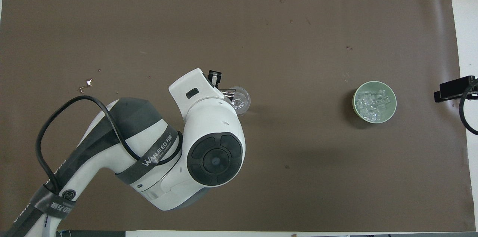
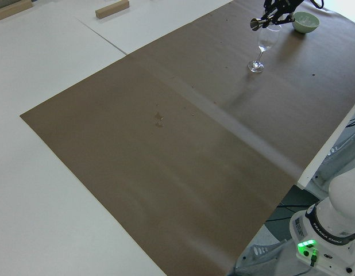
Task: Pour wine and add ice with both arms
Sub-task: 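Tilt the silver cup with the left gripper to pour into the clear cup, then turn the silver cup upright and pull the left gripper back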
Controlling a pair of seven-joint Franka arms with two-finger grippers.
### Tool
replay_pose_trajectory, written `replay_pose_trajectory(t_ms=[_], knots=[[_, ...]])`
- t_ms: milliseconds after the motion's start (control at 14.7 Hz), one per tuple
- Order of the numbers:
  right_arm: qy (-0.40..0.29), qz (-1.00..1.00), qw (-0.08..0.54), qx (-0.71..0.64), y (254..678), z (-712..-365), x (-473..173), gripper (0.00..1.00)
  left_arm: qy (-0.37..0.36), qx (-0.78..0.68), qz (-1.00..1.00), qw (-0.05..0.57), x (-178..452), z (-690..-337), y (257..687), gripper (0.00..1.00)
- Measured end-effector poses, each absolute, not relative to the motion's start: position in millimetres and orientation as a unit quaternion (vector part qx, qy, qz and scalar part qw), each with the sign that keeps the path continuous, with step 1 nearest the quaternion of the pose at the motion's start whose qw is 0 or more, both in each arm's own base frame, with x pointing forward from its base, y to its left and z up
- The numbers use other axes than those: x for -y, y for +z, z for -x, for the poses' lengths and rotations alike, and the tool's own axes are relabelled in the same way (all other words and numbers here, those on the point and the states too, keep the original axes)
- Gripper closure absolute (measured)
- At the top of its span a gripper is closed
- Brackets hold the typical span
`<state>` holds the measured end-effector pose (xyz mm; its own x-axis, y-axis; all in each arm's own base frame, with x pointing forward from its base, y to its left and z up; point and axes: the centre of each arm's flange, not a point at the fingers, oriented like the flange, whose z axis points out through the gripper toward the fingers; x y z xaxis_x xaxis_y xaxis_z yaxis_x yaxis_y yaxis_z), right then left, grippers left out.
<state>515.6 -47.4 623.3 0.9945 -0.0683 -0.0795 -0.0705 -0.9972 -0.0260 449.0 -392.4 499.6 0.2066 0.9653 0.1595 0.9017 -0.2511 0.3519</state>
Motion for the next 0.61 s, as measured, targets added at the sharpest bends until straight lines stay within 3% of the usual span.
replay_pose_trajectory(t_ms=[613], knots=[[0.038, 0.998, 0.016, -0.041, 623, -515, 54, 0.00, -0.059, -0.681, -0.707, 0.180, 308, -519, 508, 0.78]])
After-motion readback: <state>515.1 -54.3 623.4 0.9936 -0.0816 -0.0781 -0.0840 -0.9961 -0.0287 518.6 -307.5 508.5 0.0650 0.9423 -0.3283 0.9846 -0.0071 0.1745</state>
